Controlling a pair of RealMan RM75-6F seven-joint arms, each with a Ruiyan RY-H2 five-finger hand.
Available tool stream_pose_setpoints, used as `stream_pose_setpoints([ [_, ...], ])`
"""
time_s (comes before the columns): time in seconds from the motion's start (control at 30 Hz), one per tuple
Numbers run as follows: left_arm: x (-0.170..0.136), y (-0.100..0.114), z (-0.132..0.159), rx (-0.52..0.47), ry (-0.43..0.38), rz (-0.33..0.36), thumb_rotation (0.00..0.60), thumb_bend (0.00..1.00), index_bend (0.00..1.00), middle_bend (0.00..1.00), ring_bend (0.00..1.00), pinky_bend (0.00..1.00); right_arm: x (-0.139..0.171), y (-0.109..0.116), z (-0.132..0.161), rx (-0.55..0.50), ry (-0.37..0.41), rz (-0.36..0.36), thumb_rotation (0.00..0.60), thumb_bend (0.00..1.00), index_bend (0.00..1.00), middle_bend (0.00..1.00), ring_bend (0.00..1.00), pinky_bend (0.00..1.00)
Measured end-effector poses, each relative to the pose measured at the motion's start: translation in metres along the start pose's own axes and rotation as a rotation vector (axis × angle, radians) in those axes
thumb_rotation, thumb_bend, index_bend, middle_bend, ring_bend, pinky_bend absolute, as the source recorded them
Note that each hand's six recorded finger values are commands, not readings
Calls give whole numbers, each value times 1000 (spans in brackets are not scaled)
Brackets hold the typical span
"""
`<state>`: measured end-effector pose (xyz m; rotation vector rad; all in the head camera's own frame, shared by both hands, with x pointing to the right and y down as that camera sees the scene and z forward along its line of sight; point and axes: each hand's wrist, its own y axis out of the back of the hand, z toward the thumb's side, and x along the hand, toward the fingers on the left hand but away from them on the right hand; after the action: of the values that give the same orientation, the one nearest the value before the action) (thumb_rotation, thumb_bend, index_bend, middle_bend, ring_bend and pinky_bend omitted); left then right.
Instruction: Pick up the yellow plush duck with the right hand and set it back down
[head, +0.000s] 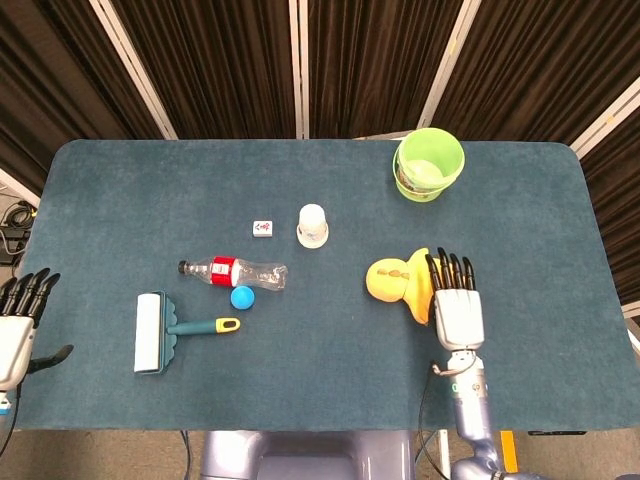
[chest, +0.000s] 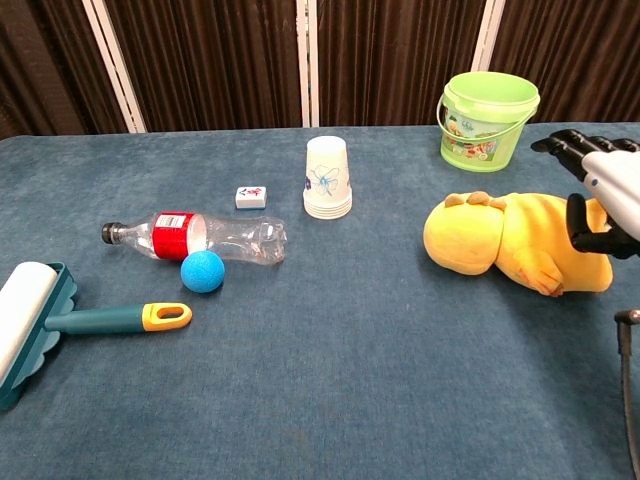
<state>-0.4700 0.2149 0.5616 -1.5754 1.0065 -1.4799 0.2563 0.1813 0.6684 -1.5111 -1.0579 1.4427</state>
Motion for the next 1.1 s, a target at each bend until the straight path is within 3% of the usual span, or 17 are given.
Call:
stream_pose_setpoints([
  [0.33,1,-3,1,4,1,-13,600,128,0,0,0,0,1,-29,11,60,-53,46,600,1000,0,0,0,0],
  [0.8,-1,-10,8,24,-21,-36,600,130,0,0,0,0,-8,-52,34,80,-45,46,600,1000,0,0,0,0],
  [1.1,-1,-12,9,28,-26,-48,600,130,0,0,0,0,-11,-73,21,145,-103,100,600,1000,0,0,0,0],
])
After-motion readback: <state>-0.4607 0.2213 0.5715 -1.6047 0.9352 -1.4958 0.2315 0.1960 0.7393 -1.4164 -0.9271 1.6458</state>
